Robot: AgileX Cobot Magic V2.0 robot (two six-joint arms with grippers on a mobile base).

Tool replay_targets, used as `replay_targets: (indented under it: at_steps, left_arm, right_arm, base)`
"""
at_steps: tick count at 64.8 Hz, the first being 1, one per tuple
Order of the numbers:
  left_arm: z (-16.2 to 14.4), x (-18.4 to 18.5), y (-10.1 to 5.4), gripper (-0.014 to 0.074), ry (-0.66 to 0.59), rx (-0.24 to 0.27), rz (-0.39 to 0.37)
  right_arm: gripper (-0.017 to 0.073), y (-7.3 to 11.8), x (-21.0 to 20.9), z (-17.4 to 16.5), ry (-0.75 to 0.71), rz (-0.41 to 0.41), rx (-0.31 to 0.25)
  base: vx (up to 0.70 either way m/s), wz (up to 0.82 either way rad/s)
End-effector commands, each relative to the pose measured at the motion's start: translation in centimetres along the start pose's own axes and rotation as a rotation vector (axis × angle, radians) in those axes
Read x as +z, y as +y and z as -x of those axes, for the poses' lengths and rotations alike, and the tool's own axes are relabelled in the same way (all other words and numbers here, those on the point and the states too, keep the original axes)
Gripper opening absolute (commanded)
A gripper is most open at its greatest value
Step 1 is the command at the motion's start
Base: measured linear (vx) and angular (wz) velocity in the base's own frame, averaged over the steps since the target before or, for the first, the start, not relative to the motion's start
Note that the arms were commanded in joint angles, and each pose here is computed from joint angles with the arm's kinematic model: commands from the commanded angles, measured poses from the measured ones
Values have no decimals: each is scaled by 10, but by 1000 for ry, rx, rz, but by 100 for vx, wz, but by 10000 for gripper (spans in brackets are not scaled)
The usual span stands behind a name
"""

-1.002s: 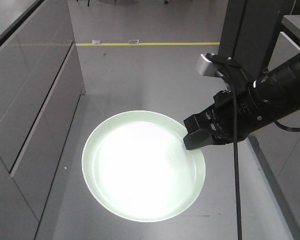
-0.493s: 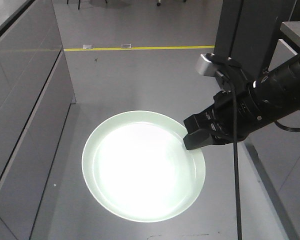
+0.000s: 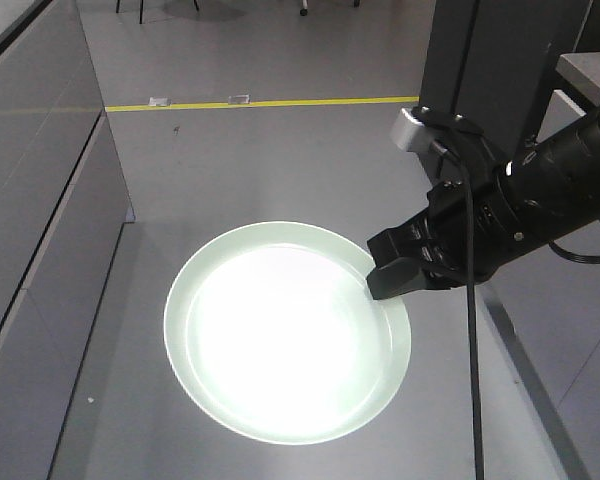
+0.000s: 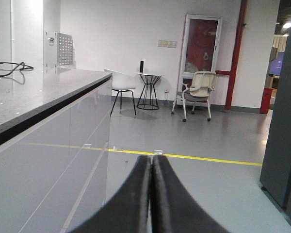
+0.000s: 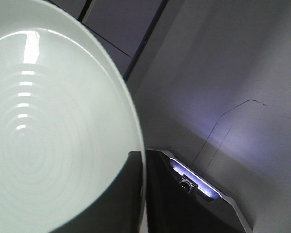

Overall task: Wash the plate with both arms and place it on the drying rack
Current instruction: 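Hold the plate in the right gripper while driving across the room, then hold the plate in the right gripper while driving up to the sink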

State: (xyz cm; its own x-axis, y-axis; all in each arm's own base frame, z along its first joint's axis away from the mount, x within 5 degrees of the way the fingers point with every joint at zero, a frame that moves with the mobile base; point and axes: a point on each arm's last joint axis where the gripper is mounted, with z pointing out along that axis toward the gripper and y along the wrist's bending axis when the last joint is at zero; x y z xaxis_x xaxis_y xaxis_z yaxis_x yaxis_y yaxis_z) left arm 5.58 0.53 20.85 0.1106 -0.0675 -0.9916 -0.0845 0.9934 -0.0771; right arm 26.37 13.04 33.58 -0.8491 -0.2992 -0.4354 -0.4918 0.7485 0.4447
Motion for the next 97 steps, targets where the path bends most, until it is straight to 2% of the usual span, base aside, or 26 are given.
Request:
replay_targets:
  at_steps: [1, 44, 97]
  left_arm:
    - [16, -2, -1, -6, -114, -11, -10]
    - [16, -2, -1, -6, -114, -11, -10]
    - [16, -2, -1, -6, -114, -11, -10]
  right_arm:
    - [-4, 12, -18, 5, -92, 26, -21]
    - [-4, 12, -18, 5, -92, 26, -21]
    - [-4, 12, -18, 5, -92, 26, -21]
  base:
    - [15, -7]
    - [12, -18]
    - [10, -35]
